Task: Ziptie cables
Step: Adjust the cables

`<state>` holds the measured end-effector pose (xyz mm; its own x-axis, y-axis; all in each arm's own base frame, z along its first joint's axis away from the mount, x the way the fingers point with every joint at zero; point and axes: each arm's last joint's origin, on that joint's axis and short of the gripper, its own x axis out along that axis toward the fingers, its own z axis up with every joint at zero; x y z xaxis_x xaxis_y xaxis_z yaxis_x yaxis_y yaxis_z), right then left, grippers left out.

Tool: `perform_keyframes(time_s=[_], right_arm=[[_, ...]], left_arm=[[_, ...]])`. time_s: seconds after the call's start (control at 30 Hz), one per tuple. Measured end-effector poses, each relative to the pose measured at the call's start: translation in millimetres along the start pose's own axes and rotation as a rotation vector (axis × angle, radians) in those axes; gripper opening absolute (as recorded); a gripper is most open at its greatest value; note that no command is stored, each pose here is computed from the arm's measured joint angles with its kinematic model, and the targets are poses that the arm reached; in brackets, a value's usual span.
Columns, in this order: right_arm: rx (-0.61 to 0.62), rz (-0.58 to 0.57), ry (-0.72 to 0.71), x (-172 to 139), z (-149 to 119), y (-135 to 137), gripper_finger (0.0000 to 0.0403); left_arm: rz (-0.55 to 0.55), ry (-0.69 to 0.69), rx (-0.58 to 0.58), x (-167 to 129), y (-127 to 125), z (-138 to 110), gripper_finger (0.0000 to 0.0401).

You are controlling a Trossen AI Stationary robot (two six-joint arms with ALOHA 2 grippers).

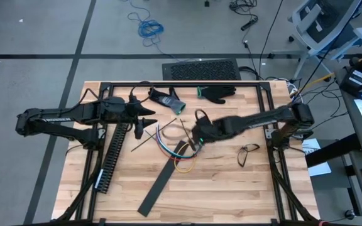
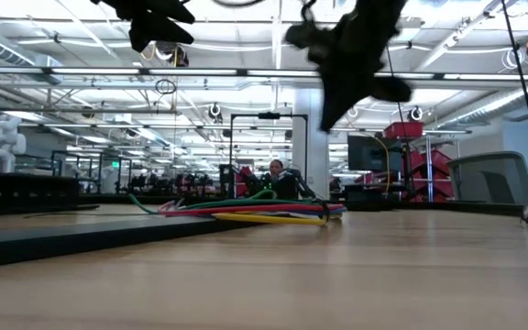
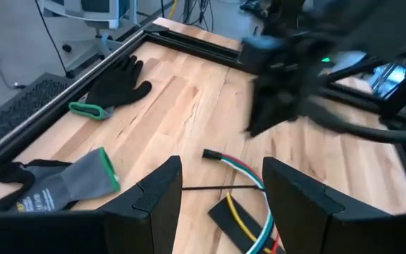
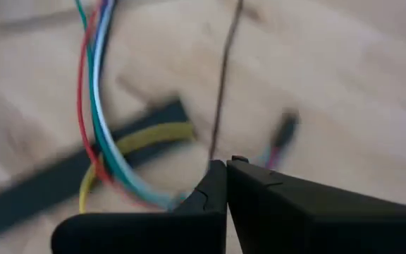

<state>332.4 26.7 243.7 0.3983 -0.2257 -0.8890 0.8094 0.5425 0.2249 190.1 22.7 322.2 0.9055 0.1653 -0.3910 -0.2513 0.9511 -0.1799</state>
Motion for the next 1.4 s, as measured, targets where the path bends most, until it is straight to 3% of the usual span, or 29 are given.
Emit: perform_keyframes(time_s=[0.1,0.23,0.3,0.47,0.6,0.9,1.07,1.17,1.3,1.4], right_arm=[[0.018,-0.048,-0.022,-8,-19,3,0.0000],[0.064,0.024,-0.045,3,-25,16,0.0000],[0.078,0.033,-0.054,17,-23,20,0.0000],[0.086,-0.078,0.004,64,-22,15,0.0000],[0.061,-0.128,0.056,83,-24,10,0.0000],[-0.134,-0.271,0.300,62,-71,4,0.0000],[-0.146,-0.283,0.398,50,-110,7,0.0000],[-0.107,-0.222,0.323,33,-123,15,0.0000],[-0.062,-0.024,0.069,11,-120,33,0.0000],[-0.045,0.019,-0.007,12,-117,39,0.0000]], left_arm=[[0.000,-0.004,0.025,-1,0,0,0.0191],[0.018,-0.003,0.028,-1,1,0,0.0191],[0.029,-0.008,0.025,-1,2,0,0.0191],[0.046,-0.011,0.020,-1,2,0,0.0191],[0.047,-0.008,0.019,-1,2,0,0.0191],[0.053,0.000,0.020,-1,2,-1,0.0191],[0.055,0.006,-0.005,0,2,-1,0.0191],[0.055,0.006,-0.006,0,3,-1,0.0191],[0.053,-0.002,-0.007,0,2,0,0.0191],[0.046,0.001,-0.006,0,2,-1,0.0191]])
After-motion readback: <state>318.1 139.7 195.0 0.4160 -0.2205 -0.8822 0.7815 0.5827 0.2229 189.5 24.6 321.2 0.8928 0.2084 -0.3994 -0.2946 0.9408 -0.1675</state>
